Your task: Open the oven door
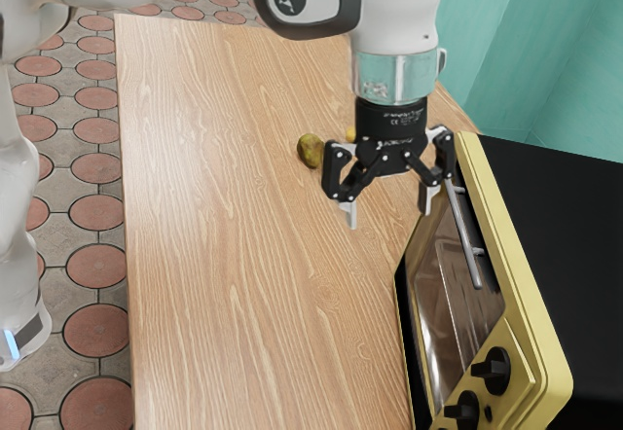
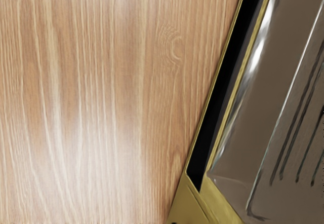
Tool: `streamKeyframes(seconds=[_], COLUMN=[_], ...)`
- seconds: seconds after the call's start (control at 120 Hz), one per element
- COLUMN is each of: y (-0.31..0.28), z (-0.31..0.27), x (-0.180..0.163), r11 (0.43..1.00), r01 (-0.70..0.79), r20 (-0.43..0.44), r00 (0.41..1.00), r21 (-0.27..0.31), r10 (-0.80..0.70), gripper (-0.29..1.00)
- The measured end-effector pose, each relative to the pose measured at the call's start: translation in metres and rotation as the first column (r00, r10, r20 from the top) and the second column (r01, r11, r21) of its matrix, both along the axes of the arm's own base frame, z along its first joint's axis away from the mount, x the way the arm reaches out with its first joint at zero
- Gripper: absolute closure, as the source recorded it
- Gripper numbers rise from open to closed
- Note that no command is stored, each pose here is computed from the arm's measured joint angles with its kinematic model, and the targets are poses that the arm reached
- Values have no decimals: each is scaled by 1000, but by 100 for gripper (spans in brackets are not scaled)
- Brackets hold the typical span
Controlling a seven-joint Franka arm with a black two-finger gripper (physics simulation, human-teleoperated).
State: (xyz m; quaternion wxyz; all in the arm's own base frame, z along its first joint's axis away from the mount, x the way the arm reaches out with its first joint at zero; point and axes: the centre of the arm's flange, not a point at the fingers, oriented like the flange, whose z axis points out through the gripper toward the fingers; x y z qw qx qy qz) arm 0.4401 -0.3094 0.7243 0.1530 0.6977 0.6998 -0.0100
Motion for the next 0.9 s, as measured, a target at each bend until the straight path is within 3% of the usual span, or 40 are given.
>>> streamKeyframes(seconds=[0.167,0.483,0.9], y=[-3,16,34], z=[-4,-15,-30], x=[5,44,69], r11=[999,989,983], r01=[1,33,55], r20=[43,106,99], r00=[999,993,992], r21=[46,146,173], r10=[-3,-48,-73], gripper=[0,0,0])
